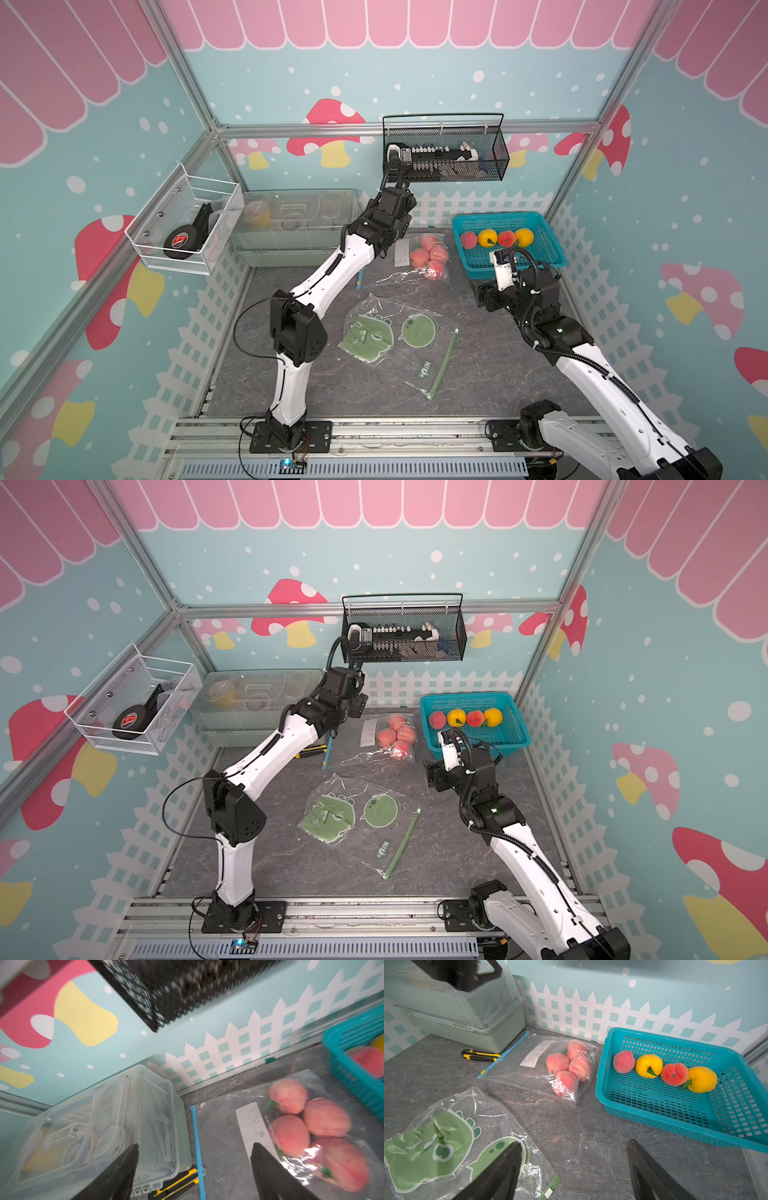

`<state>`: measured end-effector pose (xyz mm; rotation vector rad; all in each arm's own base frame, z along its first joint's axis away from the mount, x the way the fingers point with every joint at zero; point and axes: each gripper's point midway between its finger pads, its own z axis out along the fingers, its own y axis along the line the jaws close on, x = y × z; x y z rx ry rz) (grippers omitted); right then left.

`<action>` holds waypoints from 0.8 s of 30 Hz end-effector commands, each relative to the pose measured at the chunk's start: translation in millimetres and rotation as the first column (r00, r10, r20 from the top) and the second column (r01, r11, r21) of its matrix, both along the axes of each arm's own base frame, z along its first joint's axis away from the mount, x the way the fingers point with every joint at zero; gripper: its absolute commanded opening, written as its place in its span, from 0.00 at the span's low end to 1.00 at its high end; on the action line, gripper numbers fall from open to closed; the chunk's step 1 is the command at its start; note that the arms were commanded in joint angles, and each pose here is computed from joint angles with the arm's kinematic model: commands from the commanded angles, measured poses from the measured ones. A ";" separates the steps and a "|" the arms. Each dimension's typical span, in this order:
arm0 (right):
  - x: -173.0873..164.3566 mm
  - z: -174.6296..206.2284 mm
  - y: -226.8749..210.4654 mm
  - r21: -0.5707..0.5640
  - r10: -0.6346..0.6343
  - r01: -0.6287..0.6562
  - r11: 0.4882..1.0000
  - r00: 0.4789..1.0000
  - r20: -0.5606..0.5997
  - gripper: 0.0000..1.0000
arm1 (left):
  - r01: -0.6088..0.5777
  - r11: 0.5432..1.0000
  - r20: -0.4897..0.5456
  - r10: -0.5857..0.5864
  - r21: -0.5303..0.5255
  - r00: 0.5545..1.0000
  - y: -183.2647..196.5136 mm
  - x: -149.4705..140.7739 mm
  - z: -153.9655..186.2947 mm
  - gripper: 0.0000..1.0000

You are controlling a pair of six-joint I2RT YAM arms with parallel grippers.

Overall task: Place the peach in a zip-top bag and seal the zipper
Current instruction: Place the zipper food storage bag at the center of the board, then open the zipper of the food storage bag at the center of the board.

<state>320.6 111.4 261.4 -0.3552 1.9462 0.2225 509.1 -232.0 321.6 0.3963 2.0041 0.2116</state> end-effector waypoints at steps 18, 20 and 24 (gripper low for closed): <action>-25.0 -39.0 -7.5 0.093 -0.066 0.087 0.992 0.976 -0.209 0.82 | 0.025 0.859 -0.248 -0.175 -0.511 0.953 31.0 -193.7 -28.8 0.84; -29.8 -47.4 -3.5 0.111 -0.044 0.073 0.991 0.969 -0.242 0.82 | 0.011 0.851 -0.282 -0.186 -0.525 0.941 31.0 -202.3 -42.0 0.83; -40.0 -65.1 -2.4 0.121 -0.031 0.069 0.990 0.956 -0.293 0.82 | -0.029 0.847 -0.356 -0.192 -0.531 0.915 31.1 -215.5 -75.3 0.82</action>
